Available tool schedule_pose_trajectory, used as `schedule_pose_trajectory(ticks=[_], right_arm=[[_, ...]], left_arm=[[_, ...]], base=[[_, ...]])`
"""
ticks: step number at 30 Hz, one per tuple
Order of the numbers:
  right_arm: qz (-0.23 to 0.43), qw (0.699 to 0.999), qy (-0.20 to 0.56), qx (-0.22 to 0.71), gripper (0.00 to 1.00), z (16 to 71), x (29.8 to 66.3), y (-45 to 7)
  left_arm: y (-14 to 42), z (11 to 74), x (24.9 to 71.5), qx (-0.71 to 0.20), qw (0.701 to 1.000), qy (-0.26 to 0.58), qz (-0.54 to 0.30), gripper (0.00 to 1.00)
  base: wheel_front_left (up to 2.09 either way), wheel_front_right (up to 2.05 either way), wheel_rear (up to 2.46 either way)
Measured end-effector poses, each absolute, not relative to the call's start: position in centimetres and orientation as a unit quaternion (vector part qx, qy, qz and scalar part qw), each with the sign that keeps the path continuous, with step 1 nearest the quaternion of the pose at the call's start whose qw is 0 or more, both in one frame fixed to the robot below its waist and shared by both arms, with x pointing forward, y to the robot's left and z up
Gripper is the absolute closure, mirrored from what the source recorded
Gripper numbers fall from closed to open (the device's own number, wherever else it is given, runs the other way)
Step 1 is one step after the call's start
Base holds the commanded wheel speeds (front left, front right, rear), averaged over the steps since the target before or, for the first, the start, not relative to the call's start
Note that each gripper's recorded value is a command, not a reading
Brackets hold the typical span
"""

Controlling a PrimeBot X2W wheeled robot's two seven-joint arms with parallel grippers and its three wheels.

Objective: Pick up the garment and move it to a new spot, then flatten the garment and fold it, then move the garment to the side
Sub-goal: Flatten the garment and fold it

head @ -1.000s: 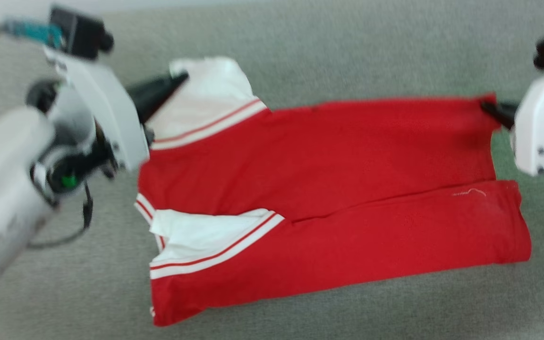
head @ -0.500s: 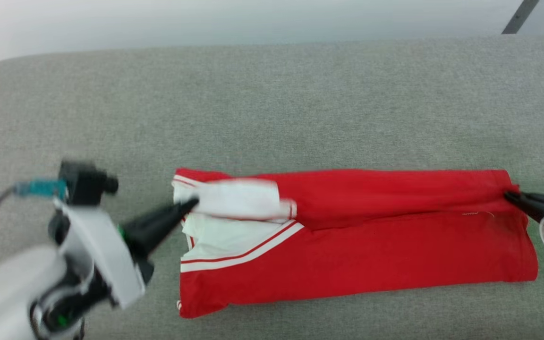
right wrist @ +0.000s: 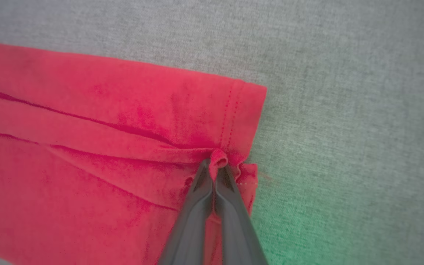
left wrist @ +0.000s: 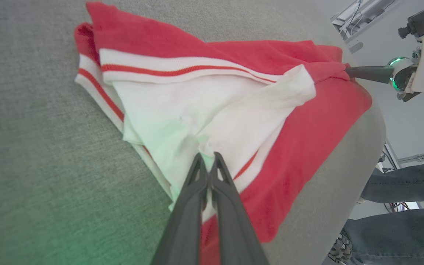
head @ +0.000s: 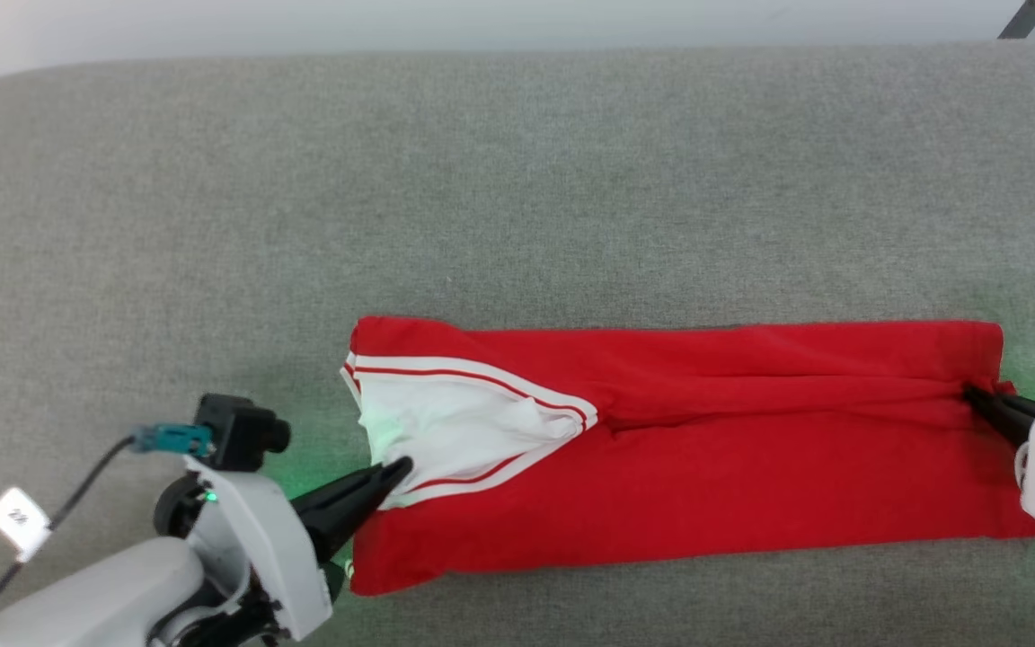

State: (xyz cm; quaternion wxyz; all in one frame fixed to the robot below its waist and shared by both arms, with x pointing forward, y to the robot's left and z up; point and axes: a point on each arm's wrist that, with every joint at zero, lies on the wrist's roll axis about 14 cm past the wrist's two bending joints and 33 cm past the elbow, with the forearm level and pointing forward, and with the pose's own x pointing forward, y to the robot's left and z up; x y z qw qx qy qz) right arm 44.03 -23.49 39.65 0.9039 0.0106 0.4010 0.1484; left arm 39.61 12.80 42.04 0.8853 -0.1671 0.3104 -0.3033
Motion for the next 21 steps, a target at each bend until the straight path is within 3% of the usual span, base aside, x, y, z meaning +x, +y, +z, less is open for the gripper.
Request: schedule_pose_trajectory(ticks=[3,5,6,7,8,9,10,21], right_arm=[[0.153,0.906,0.395,0.011,1.00,39.3,44.5,-22.8],[0.155,0.908,0.388,0.010,0.59,39.4,44.9,-22.5],[0.158,0.909,0.386,0.008,0.25,39.5,44.9,-22.3],[0.159,0.911,0.381,0.009,0.00,39.7,45.0,-22.2],[0.158,0.912,0.378,0.010,0.00,39.9,45.1,-22.2],[0.160,0.913,0.375,0.012,0.00,40.1,45.1,-22.1],[0.161,0.914,0.372,0.013,0.00,40.3,45.1,-22.0],[0.130,0.904,0.404,0.041,0.00,40.1,43.1,-24.7]], left_arm=[[12.6,40.9,39.8,-0.164,0.886,0.317,-0.297,0.92],[12.7,40.6,40.0,-0.163,0.887,0.317,-0.293,0.76],[12.5,40.6,40.0,-0.164,0.888,0.314,-0.295,0.71],[12.3,40.8,40.1,-0.166,0.889,0.309,-0.296,0.60],[12.2,41.0,40.2,-0.169,0.890,0.303,-0.296,0.51],[12.2,41.4,40.3,-0.173,0.893,0.294,-0.295,0.12],[12.3,41.8,40.5,-0.176,0.896,0.284,-0.292,0.00],[16.2,45.6,41.4,-0.228,0.938,0.173,-0.196,0.00]], base=[[0.00,0.00,0.00],[0.00,0.00,0.00],[0.00,0.00,0.00],[0.00,0.00,0.00],[0.00,0.00,0.00],[0.00,0.00,0.00],[0.00,0.00,0.00],[0.00,0.00,0.00]])
